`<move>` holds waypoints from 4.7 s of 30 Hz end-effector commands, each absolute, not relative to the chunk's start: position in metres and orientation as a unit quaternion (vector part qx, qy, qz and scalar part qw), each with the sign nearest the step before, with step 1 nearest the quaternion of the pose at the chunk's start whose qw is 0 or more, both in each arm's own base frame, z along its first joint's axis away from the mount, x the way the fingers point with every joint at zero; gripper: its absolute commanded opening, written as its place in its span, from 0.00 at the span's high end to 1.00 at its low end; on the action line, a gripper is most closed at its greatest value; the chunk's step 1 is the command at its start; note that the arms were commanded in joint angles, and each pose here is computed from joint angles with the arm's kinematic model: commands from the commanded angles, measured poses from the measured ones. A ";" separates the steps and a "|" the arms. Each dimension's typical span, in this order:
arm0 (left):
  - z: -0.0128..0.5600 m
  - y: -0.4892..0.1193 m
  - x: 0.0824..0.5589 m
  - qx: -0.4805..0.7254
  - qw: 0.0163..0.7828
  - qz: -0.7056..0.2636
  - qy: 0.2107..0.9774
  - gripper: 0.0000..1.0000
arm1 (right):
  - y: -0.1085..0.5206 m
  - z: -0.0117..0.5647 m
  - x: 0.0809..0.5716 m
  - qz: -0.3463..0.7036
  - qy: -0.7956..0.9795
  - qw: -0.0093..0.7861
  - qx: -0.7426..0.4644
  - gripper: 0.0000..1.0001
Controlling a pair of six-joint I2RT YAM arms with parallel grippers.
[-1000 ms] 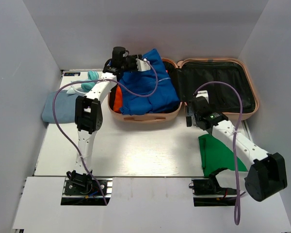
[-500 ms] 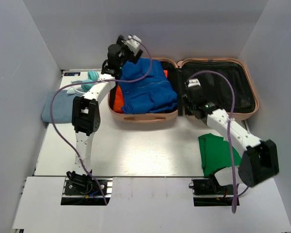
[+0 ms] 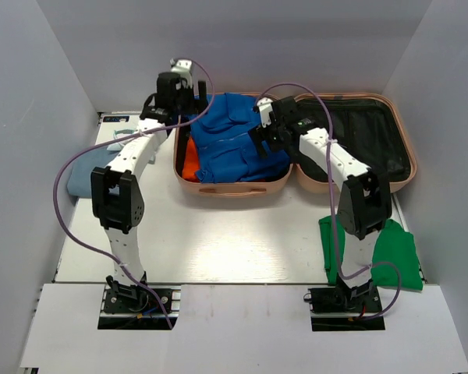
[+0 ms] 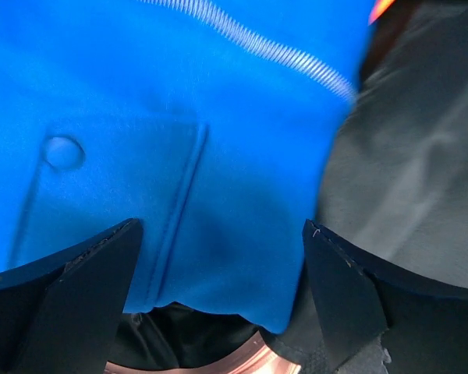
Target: Pack the luggage
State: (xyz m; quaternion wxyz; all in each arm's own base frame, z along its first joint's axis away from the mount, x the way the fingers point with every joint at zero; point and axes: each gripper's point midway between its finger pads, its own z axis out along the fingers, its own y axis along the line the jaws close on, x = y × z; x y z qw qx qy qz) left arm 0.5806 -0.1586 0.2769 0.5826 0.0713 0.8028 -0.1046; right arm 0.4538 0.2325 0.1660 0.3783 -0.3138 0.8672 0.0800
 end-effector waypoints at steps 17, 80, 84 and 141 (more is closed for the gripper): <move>0.136 -0.212 0.614 0.001 0.436 -0.198 0.878 0.03 | 0.239 0.098 0.402 0.226 0.910 0.184 -0.295 1.00; 0.074 -0.194 0.443 0.136 0.290 -0.129 0.938 0.34 | 0.305 0.046 0.391 0.253 0.906 0.183 -0.285 0.65; 0.059 -0.185 0.448 0.129 0.286 -0.105 0.944 0.34 | 0.304 0.056 0.385 0.260 0.902 0.183 -0.291 0.62; 0.121 -0.210 0.421 0.133 0.276 -0.042 0.951 0.19 | 0.034 0.061 0.214 -0.031 0.978 0.163 0.122 0.10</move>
